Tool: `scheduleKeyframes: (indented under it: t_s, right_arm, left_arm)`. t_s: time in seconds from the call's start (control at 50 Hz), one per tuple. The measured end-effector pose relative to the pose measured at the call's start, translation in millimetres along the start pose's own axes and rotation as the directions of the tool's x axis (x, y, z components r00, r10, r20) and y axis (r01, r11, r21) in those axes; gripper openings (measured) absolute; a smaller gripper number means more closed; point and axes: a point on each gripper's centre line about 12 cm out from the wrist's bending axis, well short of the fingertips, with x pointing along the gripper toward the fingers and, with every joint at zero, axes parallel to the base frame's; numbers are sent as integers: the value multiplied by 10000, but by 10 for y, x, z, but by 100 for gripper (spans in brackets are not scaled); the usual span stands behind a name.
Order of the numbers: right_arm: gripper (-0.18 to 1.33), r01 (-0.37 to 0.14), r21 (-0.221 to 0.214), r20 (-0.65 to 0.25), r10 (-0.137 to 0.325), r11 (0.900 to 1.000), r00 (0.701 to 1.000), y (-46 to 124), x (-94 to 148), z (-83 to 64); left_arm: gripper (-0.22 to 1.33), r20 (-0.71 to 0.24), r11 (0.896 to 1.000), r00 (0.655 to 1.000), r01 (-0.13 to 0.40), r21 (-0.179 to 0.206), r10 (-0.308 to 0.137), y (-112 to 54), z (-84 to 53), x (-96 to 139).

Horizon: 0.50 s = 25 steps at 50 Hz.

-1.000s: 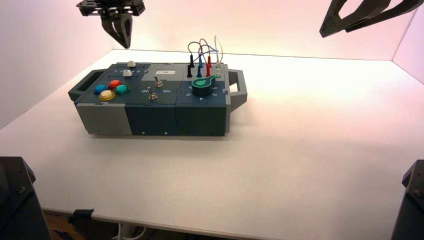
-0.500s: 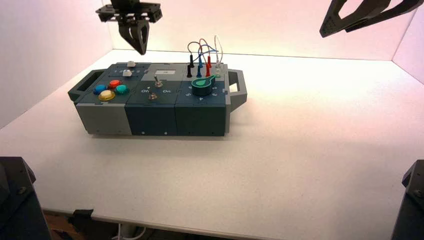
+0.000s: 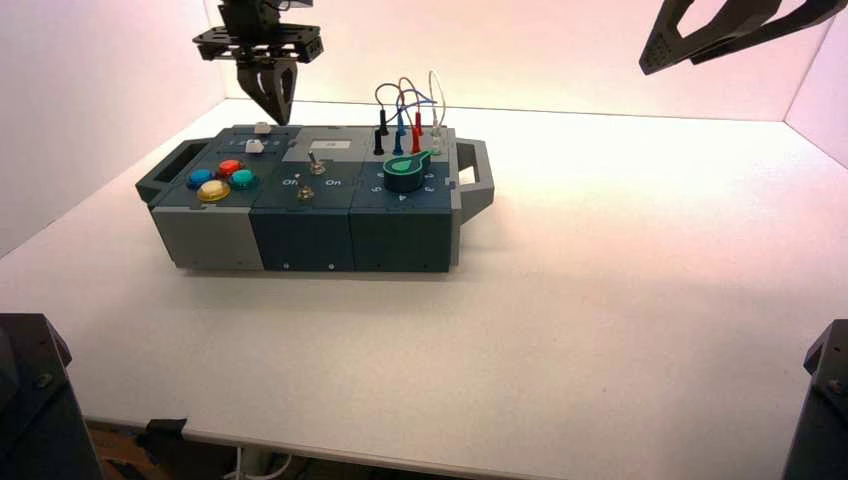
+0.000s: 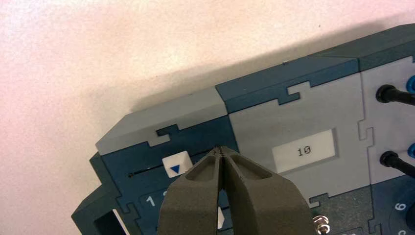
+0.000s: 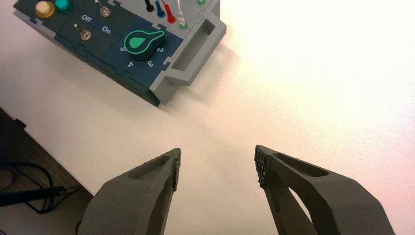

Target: Move the top slider to position 3.

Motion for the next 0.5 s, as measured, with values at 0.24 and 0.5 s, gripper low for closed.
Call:
scheduleKeyframes:
  t_s: [0.24, 0.5]
  right_arm:
    - [128, 9, -3, 1, -9, 10000, 10000, -3, 0, 0]
    - [128, 9, 12, 1, -9, 10000, 10000, -3, 0, 0]
  left_arm:
    - [-16, -1, 9997, 10000, -29, -244, 29, 104, -13, -1]
    - [-16, -76, 9996, 10000, -37, -285, 35, 127, -19, 32]
